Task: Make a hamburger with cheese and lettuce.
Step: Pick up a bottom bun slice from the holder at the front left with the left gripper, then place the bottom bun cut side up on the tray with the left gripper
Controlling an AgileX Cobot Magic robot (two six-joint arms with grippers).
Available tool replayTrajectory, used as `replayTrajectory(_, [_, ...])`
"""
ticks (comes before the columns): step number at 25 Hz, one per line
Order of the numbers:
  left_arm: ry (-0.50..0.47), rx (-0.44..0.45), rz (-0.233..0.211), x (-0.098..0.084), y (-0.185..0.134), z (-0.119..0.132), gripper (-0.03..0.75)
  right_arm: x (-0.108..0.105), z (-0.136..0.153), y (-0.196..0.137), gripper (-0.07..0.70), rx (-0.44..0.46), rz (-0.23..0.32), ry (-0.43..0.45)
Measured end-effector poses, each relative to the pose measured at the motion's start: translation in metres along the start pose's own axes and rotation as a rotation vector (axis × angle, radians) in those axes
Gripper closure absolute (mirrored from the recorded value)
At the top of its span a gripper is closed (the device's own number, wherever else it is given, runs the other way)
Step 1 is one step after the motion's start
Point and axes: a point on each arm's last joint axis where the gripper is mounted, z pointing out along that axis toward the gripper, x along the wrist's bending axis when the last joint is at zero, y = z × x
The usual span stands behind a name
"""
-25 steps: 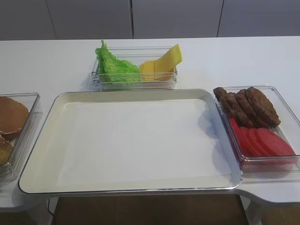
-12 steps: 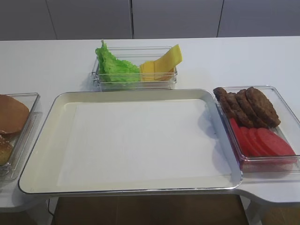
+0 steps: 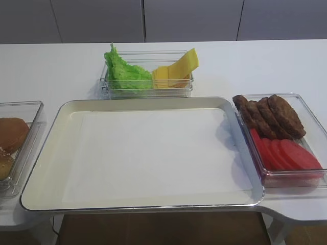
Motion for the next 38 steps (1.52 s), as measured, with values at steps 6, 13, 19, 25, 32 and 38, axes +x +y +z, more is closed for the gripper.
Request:
replayTrajectory(6, [-0.029,-0.022,0.245,-0.04,0.011,-0.003,0.577,0.0,0.0,0.0,0.24,0.0,0.0,0.0])
replayTrajectory(13, [-0.109,-0.019,0.618,-0.113,0.008,0.002,0.577,0.0,0.0,0.0,0.24,0.0,0.0,0.0])
replayTrajectory(19, [-0.178,-0.014,0.871,-0.17,-0.007,0.003,0.578,0.0,0.0,0.0,0.24,0.0,0.0,0.0])
replayTrajectory(25, [-0.231,-0.133,1.12,-0.23,-0.021,0.005,0.579,0.0,0.0,0.0,0.24,0.0,0.0,0.0])
replayTrajectory(32, [-0.138,-0.221,1.335,-0.275,-0.022,0.037,0.58,0.0,0.0,0.0,0.24,0.0,0.0,0.0])
replayTrajectory(38, [-0.032,-0.181,1.498,-0.296,-0.027,0.067,0.58,0.0,0.0,0.0,0.24,0.0,0.0,0.0])
